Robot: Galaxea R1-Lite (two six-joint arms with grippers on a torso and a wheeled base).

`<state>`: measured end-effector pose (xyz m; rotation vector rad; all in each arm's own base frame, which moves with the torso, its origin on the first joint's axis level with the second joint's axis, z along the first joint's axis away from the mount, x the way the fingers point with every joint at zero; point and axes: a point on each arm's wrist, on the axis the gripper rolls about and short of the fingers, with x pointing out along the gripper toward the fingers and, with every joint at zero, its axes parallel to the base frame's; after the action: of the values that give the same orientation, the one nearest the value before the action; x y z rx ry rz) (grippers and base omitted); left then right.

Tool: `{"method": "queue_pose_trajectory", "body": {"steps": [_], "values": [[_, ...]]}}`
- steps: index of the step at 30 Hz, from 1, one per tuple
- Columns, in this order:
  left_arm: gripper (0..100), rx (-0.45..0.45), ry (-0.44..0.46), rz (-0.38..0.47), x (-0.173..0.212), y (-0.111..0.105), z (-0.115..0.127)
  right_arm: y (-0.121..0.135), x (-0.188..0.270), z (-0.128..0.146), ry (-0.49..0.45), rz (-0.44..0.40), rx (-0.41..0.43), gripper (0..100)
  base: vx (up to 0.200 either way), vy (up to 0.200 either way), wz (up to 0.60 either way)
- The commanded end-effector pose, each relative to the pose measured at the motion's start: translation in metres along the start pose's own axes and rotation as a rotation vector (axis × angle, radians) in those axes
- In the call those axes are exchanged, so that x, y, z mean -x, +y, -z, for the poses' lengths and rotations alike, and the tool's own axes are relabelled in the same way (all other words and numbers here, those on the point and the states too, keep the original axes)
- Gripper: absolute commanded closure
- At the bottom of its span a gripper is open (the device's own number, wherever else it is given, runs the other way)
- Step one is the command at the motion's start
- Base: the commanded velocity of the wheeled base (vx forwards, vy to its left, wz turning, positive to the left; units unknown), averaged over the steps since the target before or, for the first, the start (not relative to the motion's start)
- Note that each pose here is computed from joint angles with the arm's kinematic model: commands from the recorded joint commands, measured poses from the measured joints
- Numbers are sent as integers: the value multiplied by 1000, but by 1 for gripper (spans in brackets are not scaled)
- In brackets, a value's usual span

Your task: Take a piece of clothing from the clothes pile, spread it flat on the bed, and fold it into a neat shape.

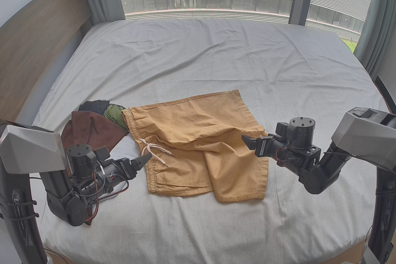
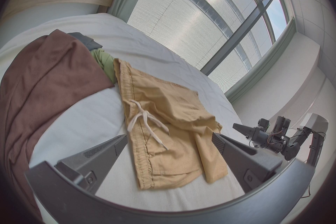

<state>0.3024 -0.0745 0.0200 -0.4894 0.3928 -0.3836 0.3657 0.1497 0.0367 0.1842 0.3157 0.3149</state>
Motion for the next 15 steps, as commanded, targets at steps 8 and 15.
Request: {"method": "queue_pose_trajectory", "body": {"steps": [8,15], "values": [[0,21,134,-25,-4,4,36,9,20,9,-23,-176,-105,0,0,0,0],[0,33,178,-50,-10,13,51,10,17,12,-27,-192,-109,0,0,0,0]]}}
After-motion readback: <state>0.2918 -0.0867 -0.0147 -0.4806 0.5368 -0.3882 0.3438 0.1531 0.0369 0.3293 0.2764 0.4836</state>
